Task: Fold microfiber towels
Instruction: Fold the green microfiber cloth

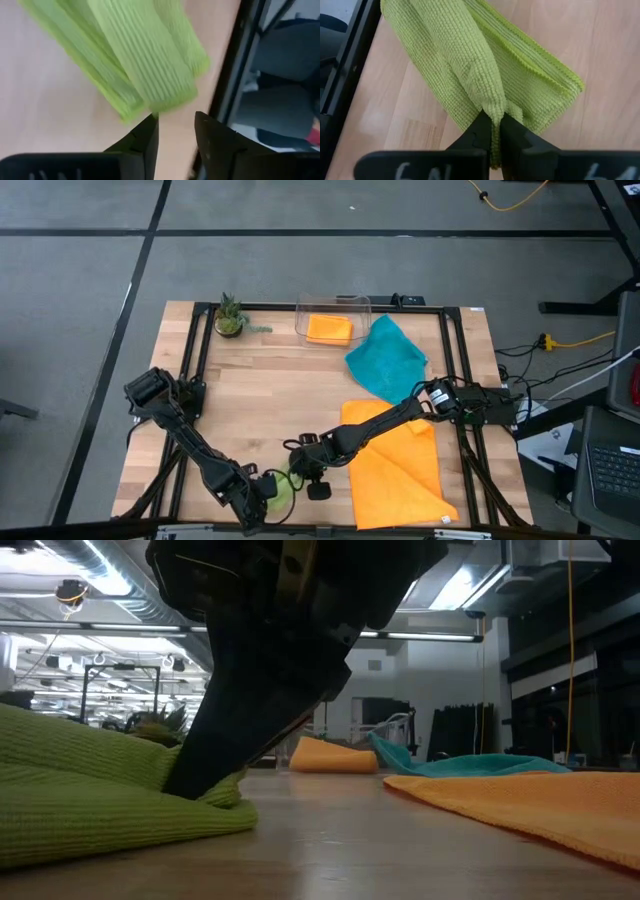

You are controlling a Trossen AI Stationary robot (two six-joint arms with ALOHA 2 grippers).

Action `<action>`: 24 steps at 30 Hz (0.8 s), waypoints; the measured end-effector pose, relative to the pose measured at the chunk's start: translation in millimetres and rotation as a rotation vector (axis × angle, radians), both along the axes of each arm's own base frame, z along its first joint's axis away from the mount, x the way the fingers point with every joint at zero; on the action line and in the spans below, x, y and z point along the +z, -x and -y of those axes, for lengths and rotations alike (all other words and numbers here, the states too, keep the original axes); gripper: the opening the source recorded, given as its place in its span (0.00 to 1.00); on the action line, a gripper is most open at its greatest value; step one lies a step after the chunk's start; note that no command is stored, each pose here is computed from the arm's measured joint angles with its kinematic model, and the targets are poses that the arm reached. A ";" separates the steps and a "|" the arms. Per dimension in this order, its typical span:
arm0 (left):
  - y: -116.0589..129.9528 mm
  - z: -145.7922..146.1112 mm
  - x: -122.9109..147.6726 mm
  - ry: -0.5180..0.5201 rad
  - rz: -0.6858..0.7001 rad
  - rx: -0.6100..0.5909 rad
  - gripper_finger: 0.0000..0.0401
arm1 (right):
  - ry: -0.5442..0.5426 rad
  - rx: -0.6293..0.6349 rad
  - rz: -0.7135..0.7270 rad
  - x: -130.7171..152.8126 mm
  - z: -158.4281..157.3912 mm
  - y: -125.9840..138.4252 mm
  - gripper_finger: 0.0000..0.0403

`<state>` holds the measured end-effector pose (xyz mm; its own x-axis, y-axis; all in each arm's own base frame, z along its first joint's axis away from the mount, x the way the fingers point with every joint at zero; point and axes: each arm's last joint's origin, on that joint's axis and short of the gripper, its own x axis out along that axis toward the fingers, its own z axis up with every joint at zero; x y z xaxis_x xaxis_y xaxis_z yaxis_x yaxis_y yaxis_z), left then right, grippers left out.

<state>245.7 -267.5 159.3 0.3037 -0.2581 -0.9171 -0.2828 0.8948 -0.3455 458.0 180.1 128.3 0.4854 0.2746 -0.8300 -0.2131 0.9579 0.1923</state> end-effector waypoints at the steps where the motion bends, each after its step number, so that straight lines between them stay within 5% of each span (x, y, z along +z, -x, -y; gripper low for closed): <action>1: 1.1 0.9 0.3 0.015 -0.014 0.006 0.29 | 0.000 0.000 0.000 0.0 0.0 0.0 0.06; 6: 5.4 10.5 7.5 0.096 -0.060 -0.001 0.27 | 0.000 0.000 0.001 -0.2 0.0 -0.1 0.07; 10: 1.1 25.0 28.4 0.138 0.036 -0.024 0.27 | 0.000 0.000 0.000 -0.4 0.0 -0.1 0.07; 15: -6.7 27.5 43.3 -0.014 0.265 -0.029 0.27 | 0.000 0.000 0.000 -0.5 0.0 0.0 0.08; 24: -29.0 21.0 10.7 -0.226 0.388 -0.227 0.27 | -0.002 -0.002 0.000 -0.5 0.1 -0.1 0.08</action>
<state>274.7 -288.5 170.0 0.5927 -0.1658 -0.7882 0.0391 0.9834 -0.1774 458.1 179.9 127.7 0.4862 0.2753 -0.8294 -0.2110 0.9580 0.1943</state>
